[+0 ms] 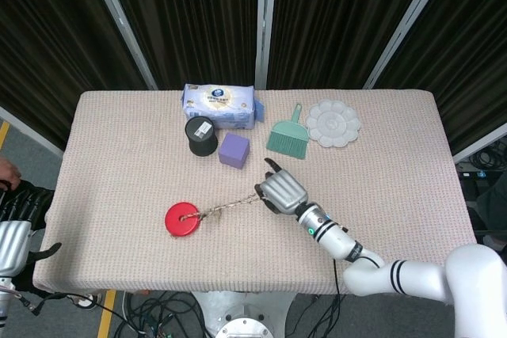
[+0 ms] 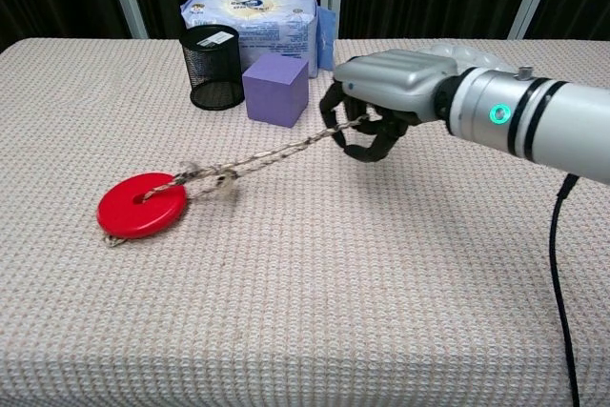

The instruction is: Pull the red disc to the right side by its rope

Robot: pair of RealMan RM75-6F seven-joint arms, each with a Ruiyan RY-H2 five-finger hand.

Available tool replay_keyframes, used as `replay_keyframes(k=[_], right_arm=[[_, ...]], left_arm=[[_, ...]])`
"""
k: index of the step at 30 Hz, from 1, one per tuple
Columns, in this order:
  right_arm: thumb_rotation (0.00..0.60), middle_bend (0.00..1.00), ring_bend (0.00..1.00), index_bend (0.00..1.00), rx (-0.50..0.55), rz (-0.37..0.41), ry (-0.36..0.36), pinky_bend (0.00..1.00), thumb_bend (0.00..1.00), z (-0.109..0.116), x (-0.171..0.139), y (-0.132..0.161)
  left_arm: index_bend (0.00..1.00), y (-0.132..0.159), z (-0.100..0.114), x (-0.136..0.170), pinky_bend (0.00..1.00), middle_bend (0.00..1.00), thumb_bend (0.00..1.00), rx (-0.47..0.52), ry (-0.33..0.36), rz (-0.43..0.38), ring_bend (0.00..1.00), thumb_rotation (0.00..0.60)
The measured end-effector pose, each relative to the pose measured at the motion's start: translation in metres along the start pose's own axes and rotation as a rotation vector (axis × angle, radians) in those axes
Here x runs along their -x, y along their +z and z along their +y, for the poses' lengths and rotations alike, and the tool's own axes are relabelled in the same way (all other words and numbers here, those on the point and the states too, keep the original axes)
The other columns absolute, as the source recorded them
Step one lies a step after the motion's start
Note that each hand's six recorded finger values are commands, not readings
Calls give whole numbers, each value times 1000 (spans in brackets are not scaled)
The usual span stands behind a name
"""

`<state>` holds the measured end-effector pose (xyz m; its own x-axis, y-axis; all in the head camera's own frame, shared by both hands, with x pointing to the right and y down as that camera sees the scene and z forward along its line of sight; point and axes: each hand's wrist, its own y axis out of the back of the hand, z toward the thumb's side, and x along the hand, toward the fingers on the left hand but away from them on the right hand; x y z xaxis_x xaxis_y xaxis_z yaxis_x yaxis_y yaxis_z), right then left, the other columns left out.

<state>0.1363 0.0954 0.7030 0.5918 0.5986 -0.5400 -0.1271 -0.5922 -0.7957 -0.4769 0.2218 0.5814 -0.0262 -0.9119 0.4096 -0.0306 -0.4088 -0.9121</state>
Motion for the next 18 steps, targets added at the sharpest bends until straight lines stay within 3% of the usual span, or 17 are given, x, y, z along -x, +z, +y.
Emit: replay_keyframes(k=[7, 18], right_arm=[[600, 967, 403, 1000, 14, -140, 2, 0, 437, -2, -52, -63], [600, 967, 403, 1000, 69, -393, -40, 0, 439, -5, -165, -154]], left_arm=[[128, 4, -1, -2, 134, 100, 0, -4, -6, -7, 40, 600], [129, 12, 0, -6, 134, 100, 0, -14, -11, -21, 40, 600]])
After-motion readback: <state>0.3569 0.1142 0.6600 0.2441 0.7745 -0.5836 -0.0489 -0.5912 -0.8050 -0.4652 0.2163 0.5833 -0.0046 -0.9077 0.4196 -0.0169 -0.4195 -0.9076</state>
